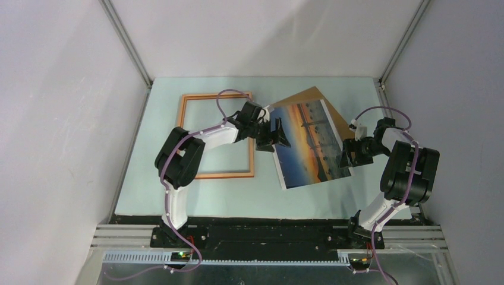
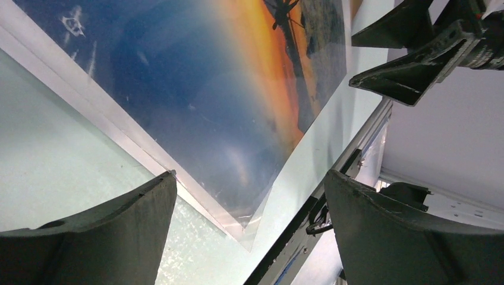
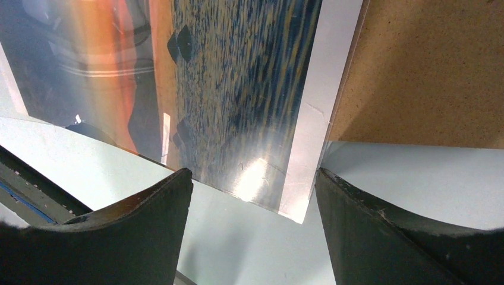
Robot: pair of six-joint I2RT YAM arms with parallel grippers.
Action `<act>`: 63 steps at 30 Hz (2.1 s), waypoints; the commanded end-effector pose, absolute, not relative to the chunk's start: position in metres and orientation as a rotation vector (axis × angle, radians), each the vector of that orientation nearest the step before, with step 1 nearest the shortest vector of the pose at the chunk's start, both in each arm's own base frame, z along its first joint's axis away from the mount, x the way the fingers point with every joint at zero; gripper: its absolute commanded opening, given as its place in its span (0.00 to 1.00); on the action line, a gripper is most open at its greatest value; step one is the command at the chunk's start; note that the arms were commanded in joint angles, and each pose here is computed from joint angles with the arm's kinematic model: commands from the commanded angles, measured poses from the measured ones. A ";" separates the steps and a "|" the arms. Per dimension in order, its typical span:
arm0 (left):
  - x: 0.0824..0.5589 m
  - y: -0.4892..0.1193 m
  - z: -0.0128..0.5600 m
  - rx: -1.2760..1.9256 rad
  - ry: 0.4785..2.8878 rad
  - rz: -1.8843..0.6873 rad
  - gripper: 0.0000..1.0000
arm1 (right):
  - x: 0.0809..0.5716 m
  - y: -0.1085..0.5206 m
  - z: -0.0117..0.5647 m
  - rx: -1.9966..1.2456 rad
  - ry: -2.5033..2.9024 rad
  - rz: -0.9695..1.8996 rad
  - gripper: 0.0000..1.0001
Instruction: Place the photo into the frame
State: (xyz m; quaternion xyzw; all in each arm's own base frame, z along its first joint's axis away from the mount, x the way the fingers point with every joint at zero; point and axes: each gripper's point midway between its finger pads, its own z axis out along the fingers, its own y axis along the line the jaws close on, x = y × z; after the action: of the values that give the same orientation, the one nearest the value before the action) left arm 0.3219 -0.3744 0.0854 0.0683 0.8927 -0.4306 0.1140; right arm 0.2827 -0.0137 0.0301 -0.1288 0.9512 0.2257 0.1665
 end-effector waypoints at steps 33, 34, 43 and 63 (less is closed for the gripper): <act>0.312 -0.396 0.144 0.250 2.311 -1.656 0.96 | 0.279 0.008 0.035 -0.380 2.668 0.774 0.78; 0.314 -0.396 0.142 0.244 2.314 -1.654 0.96 | 0.279 0.008 0.035 -0.381 2.668 0.775 0.78; 0.342 -0.398 0.135 0.213 2.284 -1.580 0.91 | 0.279 0.009 0.034 -0.383 2.674 0.773 0.77; 0.378 -0.392 0.092 0.095 2.401 -1.391 0.20 | 0.280 0.004 0.042 -0.354 2.649 0.767 0.77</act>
State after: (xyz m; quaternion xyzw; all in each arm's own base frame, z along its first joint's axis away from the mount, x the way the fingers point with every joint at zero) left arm 0.3639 -0.3894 0.0746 0.0169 0.8582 -0.4901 0.1516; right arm 0.2812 0.0000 0.0337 -0.1325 0.9429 0.2546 0.1690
